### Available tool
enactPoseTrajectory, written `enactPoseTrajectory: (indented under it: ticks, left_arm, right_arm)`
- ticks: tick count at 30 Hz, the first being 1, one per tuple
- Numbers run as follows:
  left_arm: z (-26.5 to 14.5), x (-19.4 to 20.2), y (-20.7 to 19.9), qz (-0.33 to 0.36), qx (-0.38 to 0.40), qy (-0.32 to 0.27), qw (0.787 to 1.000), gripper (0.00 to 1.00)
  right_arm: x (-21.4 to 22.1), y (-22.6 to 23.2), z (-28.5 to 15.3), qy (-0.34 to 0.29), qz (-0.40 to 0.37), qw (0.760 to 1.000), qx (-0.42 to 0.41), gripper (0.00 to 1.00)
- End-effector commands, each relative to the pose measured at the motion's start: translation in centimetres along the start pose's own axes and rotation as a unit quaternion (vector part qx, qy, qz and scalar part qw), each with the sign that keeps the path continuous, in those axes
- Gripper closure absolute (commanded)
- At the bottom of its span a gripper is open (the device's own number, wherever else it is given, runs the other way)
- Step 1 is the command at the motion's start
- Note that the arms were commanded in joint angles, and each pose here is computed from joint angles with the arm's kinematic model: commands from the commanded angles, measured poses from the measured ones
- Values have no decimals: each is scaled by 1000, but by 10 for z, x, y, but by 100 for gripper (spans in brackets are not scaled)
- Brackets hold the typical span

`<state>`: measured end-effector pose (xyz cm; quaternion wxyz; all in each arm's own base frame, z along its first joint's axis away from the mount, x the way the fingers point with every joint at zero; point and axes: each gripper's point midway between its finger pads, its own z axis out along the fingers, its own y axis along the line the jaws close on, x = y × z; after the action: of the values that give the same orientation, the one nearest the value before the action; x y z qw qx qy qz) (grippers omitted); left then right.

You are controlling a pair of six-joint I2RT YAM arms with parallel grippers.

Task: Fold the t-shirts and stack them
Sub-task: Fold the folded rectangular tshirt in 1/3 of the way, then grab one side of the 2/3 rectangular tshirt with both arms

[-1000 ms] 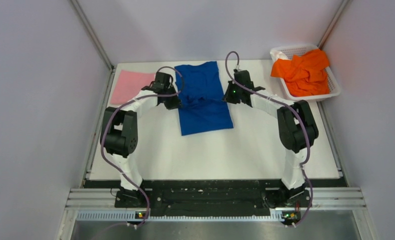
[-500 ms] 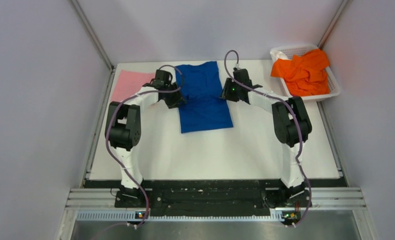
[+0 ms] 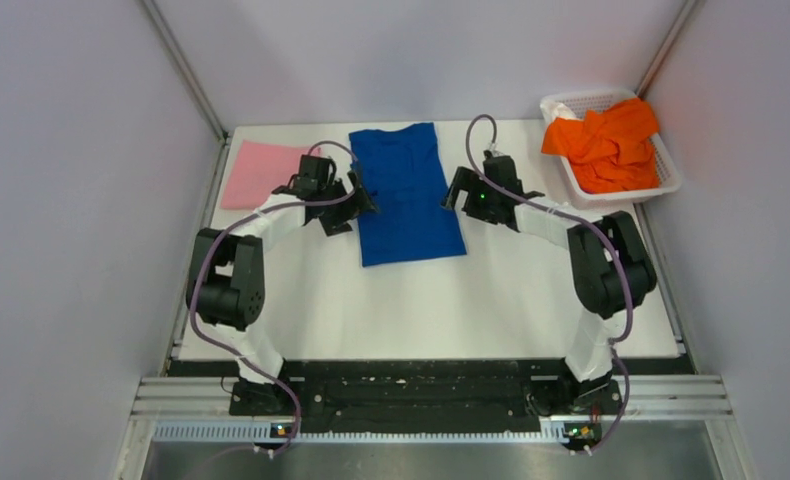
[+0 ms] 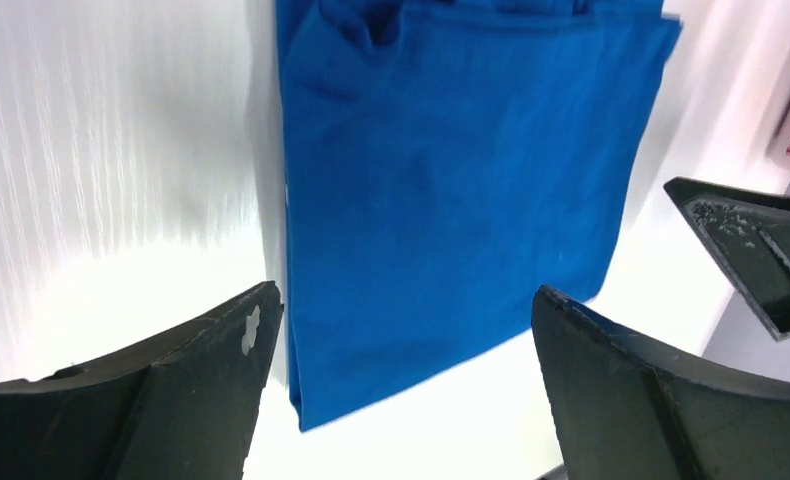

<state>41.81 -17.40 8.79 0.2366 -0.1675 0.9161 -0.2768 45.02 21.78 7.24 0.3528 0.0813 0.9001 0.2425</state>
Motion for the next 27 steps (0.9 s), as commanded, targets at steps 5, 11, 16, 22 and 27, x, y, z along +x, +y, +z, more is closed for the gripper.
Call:
enactPoseTrajectory:
  ticks: [5,11,16,22,27]
  left_arm:
    - [-35,68,12,16,0,17,1000,1]
    - [-29,108,38,3,-37,51,998,9]
    - [-19,114,56,-20,-63,48,997,28]
    - [-8,106,64,-45,-85,33,995,40]
    - [1,106,64,-60,-84,38,994,49]
  right_arm:
    - [20,1,-57,-19,7,999,-25,1]
    - [44,-15,-62,3,12,1000,-11,1]
    - [45,-14,-64,5,11,1000,-15,1]
    - [48,-18,-63,6,13,1000,-7,2]
    - [48,-22,-63,2,13,1000,3,2]
